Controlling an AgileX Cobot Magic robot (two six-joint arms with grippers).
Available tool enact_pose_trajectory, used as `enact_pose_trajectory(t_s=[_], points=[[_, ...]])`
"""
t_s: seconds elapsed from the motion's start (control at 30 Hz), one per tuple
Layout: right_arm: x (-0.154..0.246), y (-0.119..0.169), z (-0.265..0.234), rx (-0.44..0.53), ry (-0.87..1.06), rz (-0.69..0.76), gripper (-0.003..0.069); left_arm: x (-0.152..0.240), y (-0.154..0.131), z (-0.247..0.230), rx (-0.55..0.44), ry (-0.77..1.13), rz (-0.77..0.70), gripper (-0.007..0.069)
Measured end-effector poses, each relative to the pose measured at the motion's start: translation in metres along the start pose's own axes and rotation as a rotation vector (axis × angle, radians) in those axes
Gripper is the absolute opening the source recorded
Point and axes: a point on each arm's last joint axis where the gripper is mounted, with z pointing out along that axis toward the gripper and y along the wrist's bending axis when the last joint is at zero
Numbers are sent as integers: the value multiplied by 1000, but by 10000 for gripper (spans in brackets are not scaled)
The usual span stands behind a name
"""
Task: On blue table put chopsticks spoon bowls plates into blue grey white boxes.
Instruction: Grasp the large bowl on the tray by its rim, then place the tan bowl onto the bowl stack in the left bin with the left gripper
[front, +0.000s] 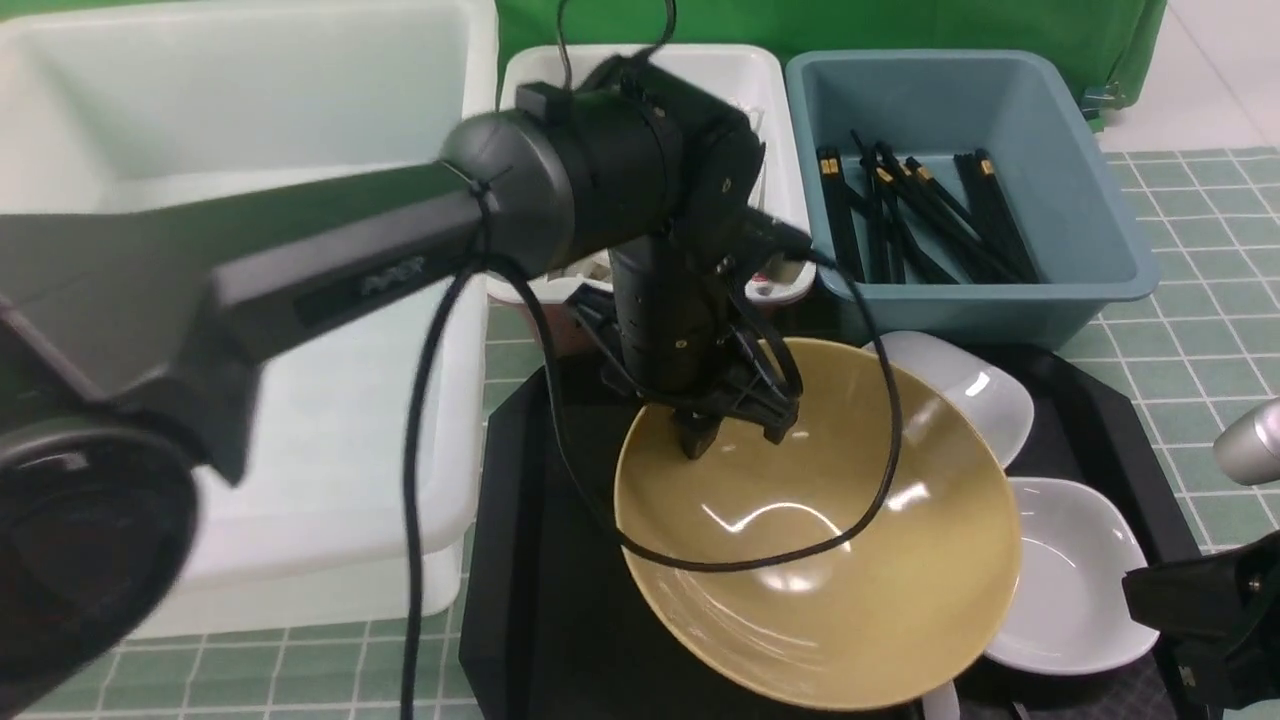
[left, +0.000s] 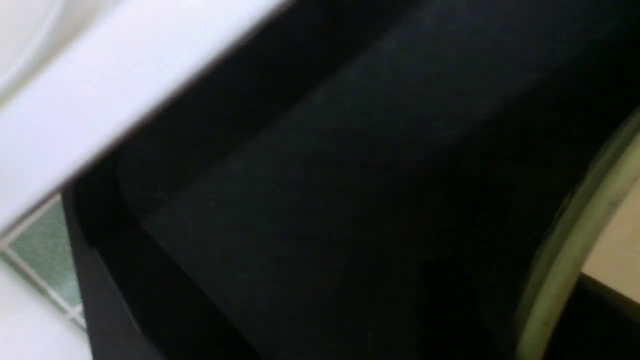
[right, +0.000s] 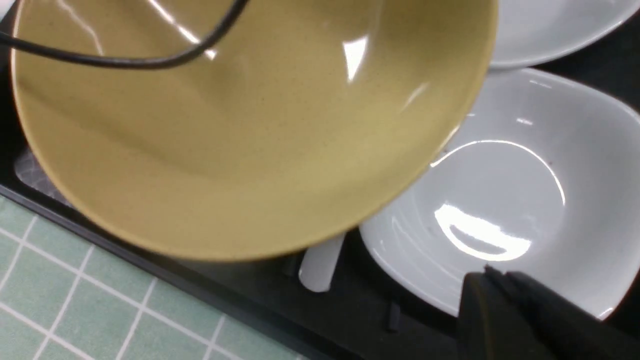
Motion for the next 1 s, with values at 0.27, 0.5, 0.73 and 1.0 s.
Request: enact_pose_trajectory(t_s=[0.27, 0.5, 0.73, 1.0], points=[[0, 0, 0, 0, 0, 0, 69, 22, 11, -141, 9, -399, 13, 20], [0, 0, 0, -1, 1, 2, 76, 77, 62, -236, -87, -626, -136, 6], [0, 0, 0, -2, 1, 3, 78, 152, 168, -258, -394, -574, -555, 6], [-1, 2, 0, -18, -12, 28, 78, 237, 247, -156, -344, -308, -1014, 8]])
